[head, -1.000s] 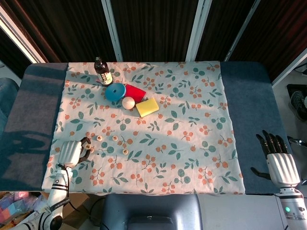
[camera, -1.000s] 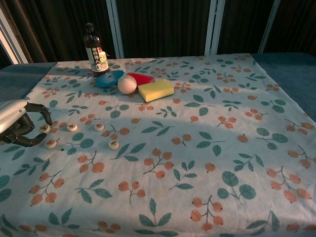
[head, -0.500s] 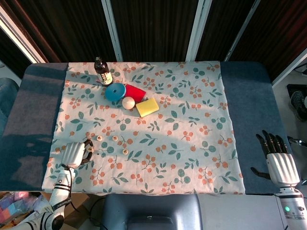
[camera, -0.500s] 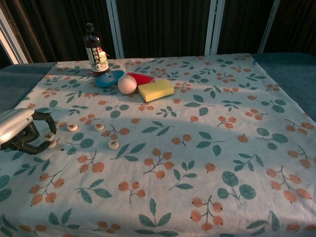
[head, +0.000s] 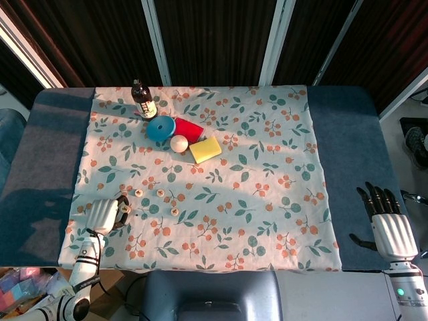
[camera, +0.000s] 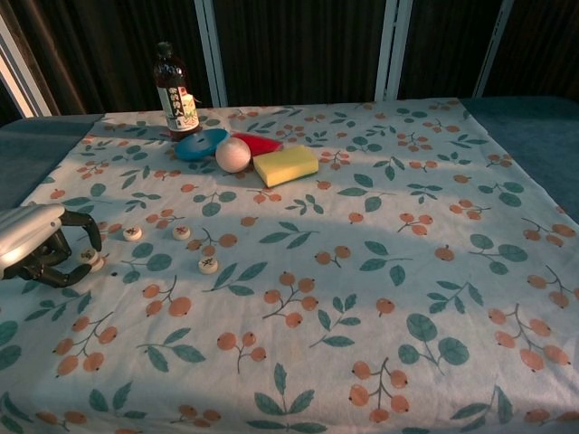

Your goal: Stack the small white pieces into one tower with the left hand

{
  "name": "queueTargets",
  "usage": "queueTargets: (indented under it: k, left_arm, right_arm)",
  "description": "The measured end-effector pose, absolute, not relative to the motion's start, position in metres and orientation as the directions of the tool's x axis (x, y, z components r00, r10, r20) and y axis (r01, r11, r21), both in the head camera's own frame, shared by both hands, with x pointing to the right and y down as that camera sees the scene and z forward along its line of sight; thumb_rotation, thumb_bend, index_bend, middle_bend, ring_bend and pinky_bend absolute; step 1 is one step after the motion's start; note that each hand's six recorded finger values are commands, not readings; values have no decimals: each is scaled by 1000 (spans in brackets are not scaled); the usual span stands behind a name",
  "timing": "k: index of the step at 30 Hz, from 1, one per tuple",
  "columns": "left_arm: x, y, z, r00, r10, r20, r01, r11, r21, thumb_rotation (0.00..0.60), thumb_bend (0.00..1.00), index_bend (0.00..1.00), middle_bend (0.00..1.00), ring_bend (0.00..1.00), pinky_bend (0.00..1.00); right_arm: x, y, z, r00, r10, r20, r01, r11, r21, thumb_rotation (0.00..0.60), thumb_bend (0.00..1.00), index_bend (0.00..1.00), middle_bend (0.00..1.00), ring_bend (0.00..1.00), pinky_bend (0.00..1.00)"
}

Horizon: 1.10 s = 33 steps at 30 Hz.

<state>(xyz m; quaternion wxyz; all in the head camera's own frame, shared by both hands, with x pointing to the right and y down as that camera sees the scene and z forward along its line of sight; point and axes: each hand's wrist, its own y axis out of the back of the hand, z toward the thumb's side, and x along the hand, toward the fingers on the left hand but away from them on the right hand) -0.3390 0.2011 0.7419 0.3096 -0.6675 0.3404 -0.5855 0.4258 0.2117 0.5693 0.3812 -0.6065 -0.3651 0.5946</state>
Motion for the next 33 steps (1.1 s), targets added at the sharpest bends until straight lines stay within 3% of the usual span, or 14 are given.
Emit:
queueTargets:
  k: [17, 28, 33]
  left_arm:
    - [-338, 201, 740, 89, -817, 570, -97, -577, -811, 600, 402, 394, 1000, 1000, 1000]
    - [-313, 209, 717, 178, -837, 517, -136, -542, -830, 600, 398, 397, 1000, 1000, 1000]
    - [-297, 213, 723, 201, -821, 535, -149, -565, -811, 600, 401, 394, 1000, 1000, 1000]
  right_arm:
    - [426, 212, 569, 28, 897, -442, -8, -442, -897, 600, 157, 0, 0, 0, 0]
    - [424, 212, 570, 35, 895, -446, -7, -446, -895, 600, 156, 0, 0, 0, 0]
    - [423, 213, 570, 39, 892, -450, -8, -450, -893, 600, 156, 0, 0, 0, 0]
